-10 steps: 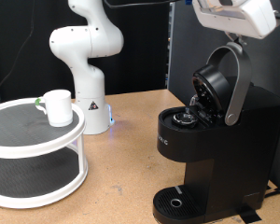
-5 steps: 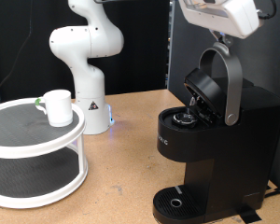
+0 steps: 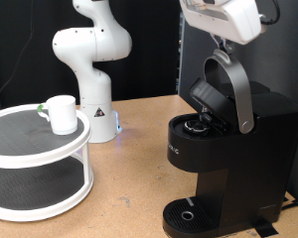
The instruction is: Make a cup of coffee with the keurig machine
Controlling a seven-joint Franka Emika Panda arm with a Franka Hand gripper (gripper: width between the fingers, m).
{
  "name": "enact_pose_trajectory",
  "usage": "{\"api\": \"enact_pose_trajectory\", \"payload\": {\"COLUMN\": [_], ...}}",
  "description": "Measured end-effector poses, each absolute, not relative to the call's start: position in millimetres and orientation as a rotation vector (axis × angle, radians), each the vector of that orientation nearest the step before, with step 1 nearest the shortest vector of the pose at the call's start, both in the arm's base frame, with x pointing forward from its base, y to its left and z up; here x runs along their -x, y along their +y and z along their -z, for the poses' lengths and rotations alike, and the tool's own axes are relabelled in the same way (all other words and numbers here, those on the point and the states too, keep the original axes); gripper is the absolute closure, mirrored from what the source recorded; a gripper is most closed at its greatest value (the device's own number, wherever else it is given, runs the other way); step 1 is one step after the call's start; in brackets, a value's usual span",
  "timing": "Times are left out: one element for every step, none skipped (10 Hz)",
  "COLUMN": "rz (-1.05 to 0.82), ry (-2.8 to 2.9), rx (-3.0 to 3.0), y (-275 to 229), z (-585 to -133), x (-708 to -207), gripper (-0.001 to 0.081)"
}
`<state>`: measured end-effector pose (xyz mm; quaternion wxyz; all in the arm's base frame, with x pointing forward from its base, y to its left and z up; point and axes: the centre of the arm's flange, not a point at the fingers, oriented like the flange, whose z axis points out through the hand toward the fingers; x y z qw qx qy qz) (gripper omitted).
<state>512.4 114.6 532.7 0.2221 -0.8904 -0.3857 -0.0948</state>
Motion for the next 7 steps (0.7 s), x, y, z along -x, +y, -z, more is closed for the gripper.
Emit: {"api": "enact_pose_trajectory", "payload": {"rz": [0.250, 0.235, 0.224, 0.214, 0.203, 0.192, 0.180], "ry": [-1.064, -1.058, -1.053, -1.047, -1.040, -1.033, -1.025], "rx": [2.480, 2.498, 2.513, 2.527, 2.541, 2.553, 2.563], "y": [108.8, 102.3, 95.7, 89.0, 82.4, 76.2, 70.2], "z": [-531.4, -529.3, -526.8, -523.7, -520.2, -516.3, -512.0], "x": [-512.9, -513.3, -514.0, -514.6, -514.8, -515.1, -515.4], "gripper": [0.0801, 0.0801, 0.0801, 0.0801, 0.0801, 0.0801, 0.0801]}}
